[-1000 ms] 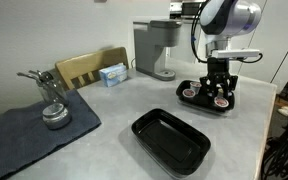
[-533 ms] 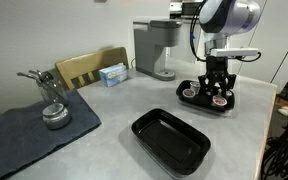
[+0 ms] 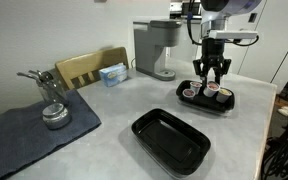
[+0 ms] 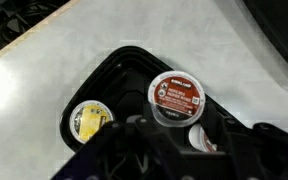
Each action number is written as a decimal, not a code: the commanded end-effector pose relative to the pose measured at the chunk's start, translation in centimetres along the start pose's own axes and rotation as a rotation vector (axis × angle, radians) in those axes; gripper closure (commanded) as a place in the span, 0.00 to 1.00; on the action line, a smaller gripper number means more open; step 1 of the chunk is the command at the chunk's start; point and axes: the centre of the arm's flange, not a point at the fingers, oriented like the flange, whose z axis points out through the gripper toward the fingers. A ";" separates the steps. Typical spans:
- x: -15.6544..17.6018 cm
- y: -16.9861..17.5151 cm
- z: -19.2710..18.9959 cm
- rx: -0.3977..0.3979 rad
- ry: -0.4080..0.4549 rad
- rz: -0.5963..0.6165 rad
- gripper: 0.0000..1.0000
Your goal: Transfer the coffee pods from the box on the right to the box on the left
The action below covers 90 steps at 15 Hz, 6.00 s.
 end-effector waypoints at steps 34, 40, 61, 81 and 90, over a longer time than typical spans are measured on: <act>-12.1 -22.2 13.4 -0.422 -0.184 -0.666 0.72; -11.5 -22.2 14.3 -0.437 -0.209 -0.659 0.45; -10.6 -22.4 6.9 -0.393 -0.060 -0.651 0.00; 1.1 -11.6 -2.1 -0.282 0.145 -0.222 0.00; 2.9 -6.1 -1.4 -0.251 0.118 -0.005 0.00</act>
